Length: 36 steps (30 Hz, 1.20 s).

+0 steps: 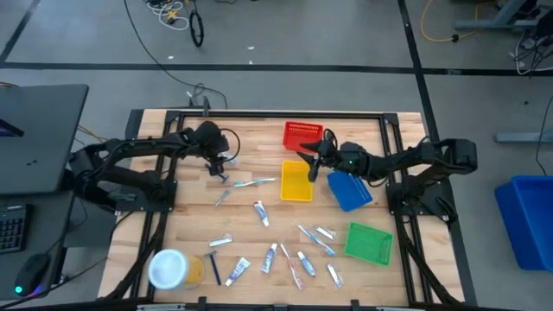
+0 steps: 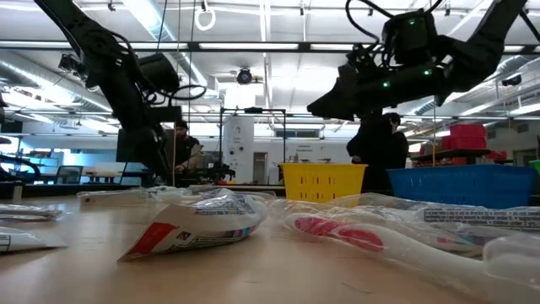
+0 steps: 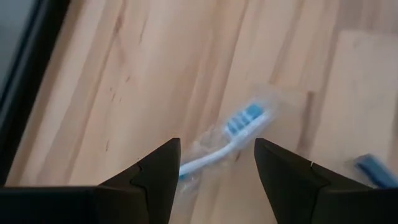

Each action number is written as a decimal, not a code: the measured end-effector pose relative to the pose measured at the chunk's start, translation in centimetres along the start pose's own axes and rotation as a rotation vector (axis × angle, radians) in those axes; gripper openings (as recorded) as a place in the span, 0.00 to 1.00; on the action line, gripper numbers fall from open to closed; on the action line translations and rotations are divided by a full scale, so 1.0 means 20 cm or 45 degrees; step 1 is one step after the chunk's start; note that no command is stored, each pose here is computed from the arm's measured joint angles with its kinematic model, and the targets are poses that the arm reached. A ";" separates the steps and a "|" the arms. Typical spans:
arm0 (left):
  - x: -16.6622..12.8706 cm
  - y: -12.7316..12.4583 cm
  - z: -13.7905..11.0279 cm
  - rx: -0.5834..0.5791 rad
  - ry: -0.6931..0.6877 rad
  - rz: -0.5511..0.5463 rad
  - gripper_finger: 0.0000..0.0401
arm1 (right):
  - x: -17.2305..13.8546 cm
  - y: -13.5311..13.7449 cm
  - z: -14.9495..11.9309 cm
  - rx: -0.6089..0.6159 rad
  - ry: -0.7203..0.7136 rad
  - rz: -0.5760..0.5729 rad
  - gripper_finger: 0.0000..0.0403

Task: Pick & Place Travel size toiletries
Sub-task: Put the blue toothbrush into the red bin

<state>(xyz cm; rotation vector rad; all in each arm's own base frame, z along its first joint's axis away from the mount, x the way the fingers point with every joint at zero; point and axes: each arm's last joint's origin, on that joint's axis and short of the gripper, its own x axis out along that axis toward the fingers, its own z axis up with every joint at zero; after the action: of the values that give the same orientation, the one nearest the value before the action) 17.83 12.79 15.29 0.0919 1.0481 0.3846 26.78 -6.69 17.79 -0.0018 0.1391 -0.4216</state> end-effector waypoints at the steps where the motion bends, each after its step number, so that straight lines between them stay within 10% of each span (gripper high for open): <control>1: 0.02 0.00 0.00 0.005 0.012 -0.002 0.54 | 0.01 -0.01 0.01 0.002 -0.005 -0.008 0.38; 12: 0.17 -0.01 -0.04 0.070 0.151 -0.028 0.52 | 0.05 -0.07 0.03 -0.012 -0.028 -0.014 0.48; 25: 0.17 -0.02 -0.05 0.061 0.143 -0.081 0.15 | 0.06 -0.11 0.04 -0.007 -0.046 -0.057 0.44; 36: 0.18 -0.02 -0.02 0.024 0.058 -0.065 0.05 | 0.06 -0.11 0.04 -0.007 -0.046 -0.057 0.40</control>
<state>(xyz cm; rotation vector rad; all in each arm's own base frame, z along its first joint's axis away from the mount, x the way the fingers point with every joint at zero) 19.16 13.70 11.98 0.0736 1.0969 0.3314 26.95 -9.24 18.49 -0.0176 0.1051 -0.4656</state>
